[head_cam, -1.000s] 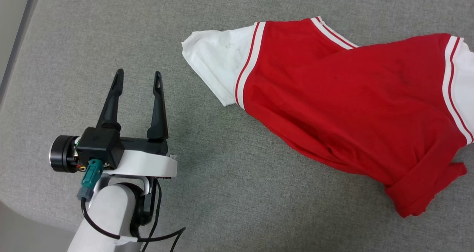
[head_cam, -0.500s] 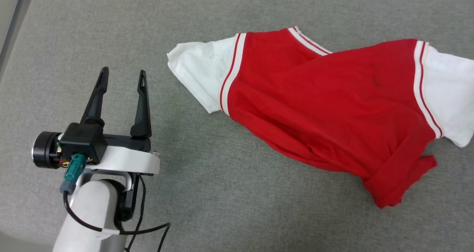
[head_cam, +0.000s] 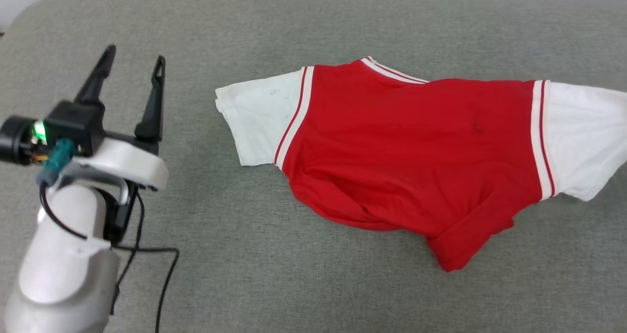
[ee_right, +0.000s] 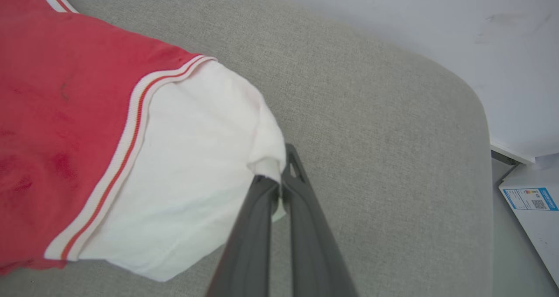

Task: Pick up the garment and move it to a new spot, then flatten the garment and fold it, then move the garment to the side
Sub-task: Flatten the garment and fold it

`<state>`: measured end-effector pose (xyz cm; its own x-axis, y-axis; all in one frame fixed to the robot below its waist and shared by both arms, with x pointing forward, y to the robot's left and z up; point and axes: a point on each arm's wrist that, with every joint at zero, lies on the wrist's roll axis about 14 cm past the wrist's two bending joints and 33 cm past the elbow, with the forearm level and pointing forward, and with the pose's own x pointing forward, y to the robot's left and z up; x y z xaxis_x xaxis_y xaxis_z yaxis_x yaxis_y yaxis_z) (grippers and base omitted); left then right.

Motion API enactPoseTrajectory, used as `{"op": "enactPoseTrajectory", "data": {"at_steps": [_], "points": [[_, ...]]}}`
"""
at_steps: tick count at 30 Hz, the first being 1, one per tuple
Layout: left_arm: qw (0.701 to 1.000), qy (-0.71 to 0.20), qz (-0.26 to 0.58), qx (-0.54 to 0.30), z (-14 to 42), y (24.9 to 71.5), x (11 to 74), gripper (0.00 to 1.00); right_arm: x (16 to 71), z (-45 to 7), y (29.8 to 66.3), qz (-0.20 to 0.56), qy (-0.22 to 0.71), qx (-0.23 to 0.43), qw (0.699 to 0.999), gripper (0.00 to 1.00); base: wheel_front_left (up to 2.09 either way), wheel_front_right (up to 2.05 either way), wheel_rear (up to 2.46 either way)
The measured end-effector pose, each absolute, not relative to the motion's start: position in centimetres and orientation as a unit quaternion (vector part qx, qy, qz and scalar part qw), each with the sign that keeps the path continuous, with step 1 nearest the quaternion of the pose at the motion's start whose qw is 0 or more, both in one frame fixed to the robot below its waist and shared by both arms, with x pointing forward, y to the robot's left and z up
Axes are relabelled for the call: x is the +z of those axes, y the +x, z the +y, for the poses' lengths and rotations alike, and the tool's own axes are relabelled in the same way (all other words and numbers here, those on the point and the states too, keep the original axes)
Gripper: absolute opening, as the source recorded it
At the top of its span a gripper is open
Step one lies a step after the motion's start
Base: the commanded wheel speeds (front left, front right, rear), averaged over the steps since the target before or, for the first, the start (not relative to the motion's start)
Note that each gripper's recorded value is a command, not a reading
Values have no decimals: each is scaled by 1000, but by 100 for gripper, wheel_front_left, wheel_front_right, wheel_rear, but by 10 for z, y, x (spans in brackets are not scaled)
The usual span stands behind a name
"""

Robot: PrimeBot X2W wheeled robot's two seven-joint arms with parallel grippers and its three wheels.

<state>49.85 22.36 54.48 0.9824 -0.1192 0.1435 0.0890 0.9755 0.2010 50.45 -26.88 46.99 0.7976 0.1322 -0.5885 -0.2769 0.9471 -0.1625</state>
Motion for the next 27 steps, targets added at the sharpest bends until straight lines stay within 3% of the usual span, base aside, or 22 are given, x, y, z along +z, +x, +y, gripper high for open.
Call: {"op": "enactPoseTrajectory", "data": {"at_steps": [10,17,21,27], "points": [[985,113,-43,-122,189,558,575,100,474,-281,463,281,-107,90,949,0,0,0,0],[973,90,134,-167,165,579,520,100,465,-282,445,288,-97,82,949,0,0,0,0],[945,86,258,-182,164,577,481,100,459,-280,442,294,-92,81,948,0,0,0,0],[898,97,380,-200,159,573,443,100,445,-280,441,312,-90,81,942,0,0,0,0]]}}
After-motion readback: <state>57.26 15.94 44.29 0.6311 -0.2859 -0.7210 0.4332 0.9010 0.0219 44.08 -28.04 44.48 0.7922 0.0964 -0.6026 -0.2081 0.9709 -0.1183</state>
